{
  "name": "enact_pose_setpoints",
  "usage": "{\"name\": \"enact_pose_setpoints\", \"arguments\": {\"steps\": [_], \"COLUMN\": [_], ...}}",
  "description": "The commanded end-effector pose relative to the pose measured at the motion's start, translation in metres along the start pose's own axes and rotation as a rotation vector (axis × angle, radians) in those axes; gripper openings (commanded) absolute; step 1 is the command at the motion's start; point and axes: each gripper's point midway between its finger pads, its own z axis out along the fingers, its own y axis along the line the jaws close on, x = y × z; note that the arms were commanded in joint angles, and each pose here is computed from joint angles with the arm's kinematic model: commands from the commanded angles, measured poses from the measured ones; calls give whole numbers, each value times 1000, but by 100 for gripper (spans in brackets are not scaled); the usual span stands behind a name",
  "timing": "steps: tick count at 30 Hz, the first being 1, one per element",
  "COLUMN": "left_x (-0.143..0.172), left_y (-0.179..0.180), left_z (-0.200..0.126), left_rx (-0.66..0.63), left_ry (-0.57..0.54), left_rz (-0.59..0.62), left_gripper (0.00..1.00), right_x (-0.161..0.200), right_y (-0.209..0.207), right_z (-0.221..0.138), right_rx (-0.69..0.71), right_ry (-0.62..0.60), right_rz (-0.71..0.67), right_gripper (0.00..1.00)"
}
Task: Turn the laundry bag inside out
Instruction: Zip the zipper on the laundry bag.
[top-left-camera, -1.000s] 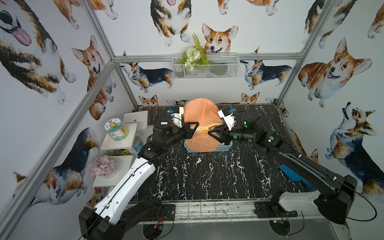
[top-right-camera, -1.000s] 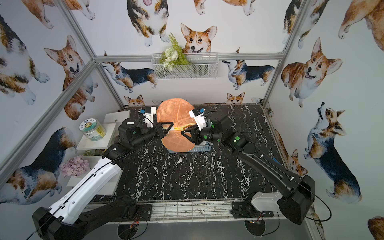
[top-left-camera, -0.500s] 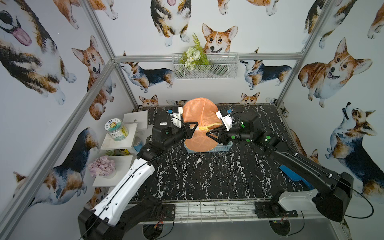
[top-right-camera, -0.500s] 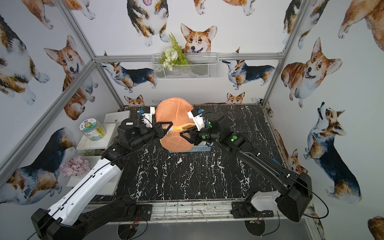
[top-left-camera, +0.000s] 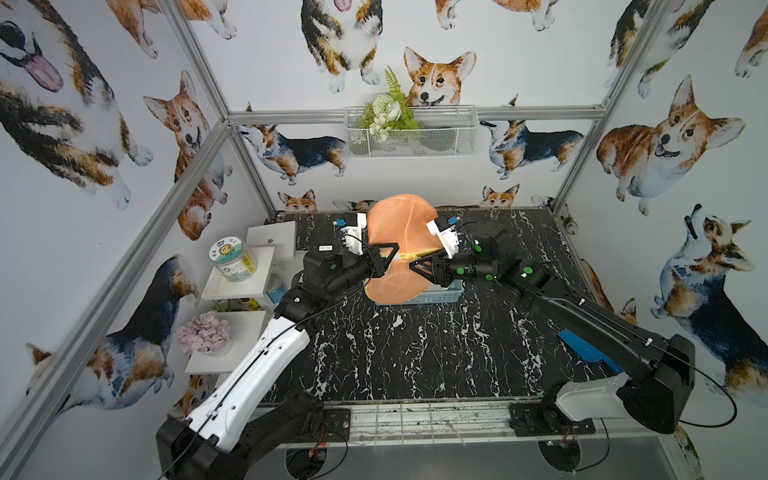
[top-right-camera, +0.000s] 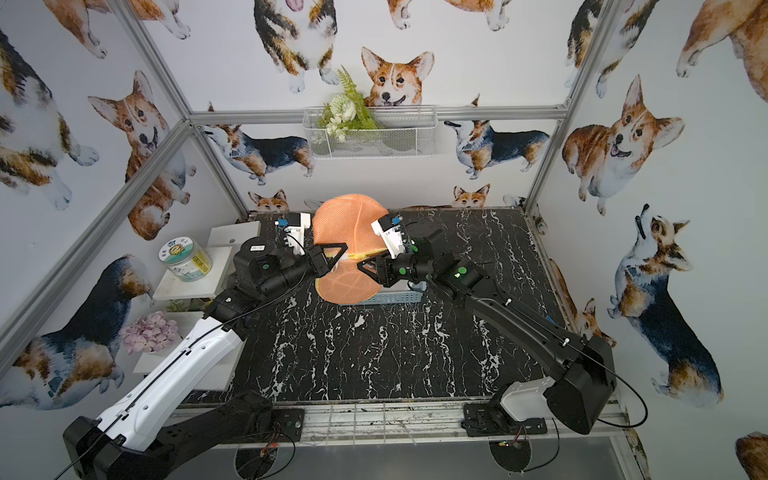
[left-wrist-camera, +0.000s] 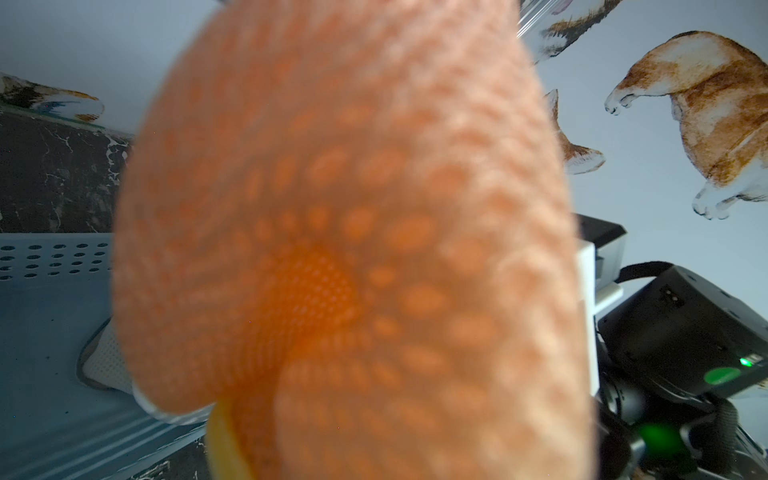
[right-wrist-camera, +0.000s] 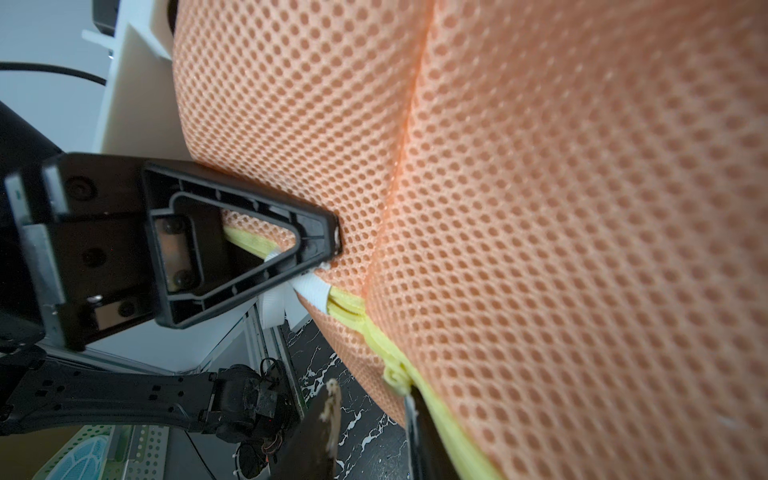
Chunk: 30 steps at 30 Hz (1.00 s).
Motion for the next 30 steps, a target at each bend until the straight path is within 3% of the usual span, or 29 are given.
{"name": "enact_pose_setpoints", "arguments": {"steps": [1, 7, 13, 17, 24, 30], "left_x": [-5, -4, -5, -5, -5, -4], "left_y": [-9, -8, -9, -9, -8, -7], "left_z": [-1, 0, -1, 0, -1, 1], "left_rx": [42, 45, 46, 51, 46, 41], "left_ry": [-21, -19, -26, -25, -27, -25], "left_rz": [15, 11, 11, 6, 6, 9], "left_gripper": [0, 0, 0, 0, 0, 0], "right_x": [-17, -19, -19, -19, -17, -10], "right_y": [5, -1, -12, -15, -14, -20], "right_z": [-1, 0, -1, 1, 2, -2], "right_rx": [-11, 17, 78, 89, 76, 100], "right_ry": [-60, -73, -80, -81, -77, -68], "right_rz": [-9, 8, 32, 35, 37, 39], "right_gripper": [30, 28, 34, 26, 0, 0]}}
